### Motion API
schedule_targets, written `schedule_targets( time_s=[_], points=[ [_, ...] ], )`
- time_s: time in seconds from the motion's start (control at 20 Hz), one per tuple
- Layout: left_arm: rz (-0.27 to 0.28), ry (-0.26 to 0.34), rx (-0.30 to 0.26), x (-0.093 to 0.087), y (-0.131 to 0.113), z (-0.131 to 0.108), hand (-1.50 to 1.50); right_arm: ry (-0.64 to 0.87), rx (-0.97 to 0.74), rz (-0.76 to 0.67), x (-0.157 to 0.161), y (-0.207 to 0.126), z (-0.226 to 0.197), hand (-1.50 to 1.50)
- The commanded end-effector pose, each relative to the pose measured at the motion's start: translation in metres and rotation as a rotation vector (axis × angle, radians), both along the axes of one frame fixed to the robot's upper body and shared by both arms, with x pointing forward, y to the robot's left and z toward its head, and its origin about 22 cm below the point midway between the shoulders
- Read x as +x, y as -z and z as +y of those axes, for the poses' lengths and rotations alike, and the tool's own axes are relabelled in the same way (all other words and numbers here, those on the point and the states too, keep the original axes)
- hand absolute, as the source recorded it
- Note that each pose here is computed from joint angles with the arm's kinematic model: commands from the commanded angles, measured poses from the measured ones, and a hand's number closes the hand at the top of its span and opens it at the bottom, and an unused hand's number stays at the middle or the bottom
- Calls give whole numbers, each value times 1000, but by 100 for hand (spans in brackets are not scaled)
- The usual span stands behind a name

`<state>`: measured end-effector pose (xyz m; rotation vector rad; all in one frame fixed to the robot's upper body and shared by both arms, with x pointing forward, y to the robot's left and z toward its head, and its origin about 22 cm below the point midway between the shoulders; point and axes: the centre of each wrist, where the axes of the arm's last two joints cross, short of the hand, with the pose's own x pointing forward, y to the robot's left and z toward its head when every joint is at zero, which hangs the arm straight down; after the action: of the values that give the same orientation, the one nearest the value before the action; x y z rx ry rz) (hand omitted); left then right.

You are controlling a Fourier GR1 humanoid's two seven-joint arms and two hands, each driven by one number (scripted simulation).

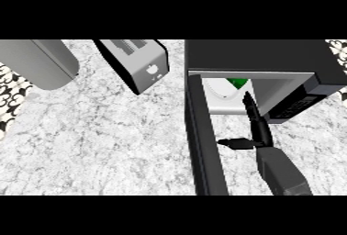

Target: Pick up the milk, place it into the microwave and close the microwave

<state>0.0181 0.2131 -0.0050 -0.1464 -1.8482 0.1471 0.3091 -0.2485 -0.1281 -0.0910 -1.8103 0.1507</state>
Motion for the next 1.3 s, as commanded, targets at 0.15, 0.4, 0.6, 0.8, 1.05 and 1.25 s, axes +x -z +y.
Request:
schedule_targets(
  time_s=[0.15, 0.4, 0.6, 0.8, 1.05, 1.25],
  points=[
    [36, 40, 46, 3, -12, -7, -150, -92, 45, -15, -44, 23, -36, -150],
    [44, 82, 27, 10, -4, -18, -150, -16, 31, -21, -68, 24, -71, -150],
    [65, 206, 34, 25, 4, -40, -150, 2, 36, -49, -80, 18, -98, 150],
    [97, 318, 116, 31, 20, -29, -150, 35, 30, -51, -108, 15, -129, 150],
    [54, 369, 227, 68, 31, -66, 150, 100, 41, -35, -117, 7, -151, -150],
    [78, 417, 201, 84, 16, -79, 150, 120, 94, -24, -149, -5, -192, -150]
  ],
)
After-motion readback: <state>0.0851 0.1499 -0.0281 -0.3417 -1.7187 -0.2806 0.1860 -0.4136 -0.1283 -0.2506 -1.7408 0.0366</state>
